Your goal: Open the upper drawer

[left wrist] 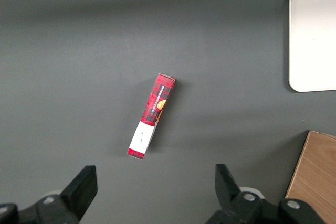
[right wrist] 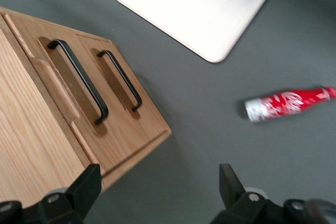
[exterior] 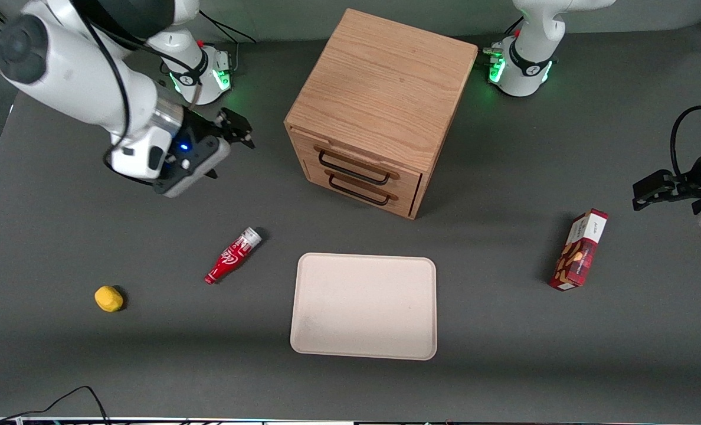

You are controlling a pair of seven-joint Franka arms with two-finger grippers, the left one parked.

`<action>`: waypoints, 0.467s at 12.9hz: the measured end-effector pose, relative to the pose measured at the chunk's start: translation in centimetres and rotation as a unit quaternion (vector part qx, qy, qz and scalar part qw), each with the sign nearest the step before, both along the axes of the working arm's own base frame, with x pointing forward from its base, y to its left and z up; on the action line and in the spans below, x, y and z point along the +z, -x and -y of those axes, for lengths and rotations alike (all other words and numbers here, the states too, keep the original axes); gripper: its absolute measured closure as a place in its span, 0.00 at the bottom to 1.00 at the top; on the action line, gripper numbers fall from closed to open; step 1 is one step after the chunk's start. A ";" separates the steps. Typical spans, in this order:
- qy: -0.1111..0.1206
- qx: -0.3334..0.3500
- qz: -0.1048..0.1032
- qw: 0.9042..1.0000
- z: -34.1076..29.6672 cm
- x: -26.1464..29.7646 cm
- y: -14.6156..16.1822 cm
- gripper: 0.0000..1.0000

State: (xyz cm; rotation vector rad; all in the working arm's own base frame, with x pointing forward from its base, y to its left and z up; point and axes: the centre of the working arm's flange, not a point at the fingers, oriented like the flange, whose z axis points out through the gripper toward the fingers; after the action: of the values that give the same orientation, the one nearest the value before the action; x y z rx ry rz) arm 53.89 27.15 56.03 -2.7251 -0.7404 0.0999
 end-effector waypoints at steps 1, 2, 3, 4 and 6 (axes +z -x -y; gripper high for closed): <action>-0.012 0.005 -0.006 1.000 -1.2 -1.3 -0.3 0.00; -0.034 0.006 -0.016 0.999 -2.6 -2.5 -0.7 0.00; -0.057 0.005 -0.030 0.998 -3.7 -3.8 -0.9 0.00; -0.073 0.005 -0.044 0.996 -4.6 -5.2 -1.2 0.00; -0.090 0.024 -0.060 0.994 -5.8 -8.2 -1.9 0.00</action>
State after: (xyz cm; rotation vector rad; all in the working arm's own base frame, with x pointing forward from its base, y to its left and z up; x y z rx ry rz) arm 55.74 32.96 47.79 -2.5076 -0.7432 0.1959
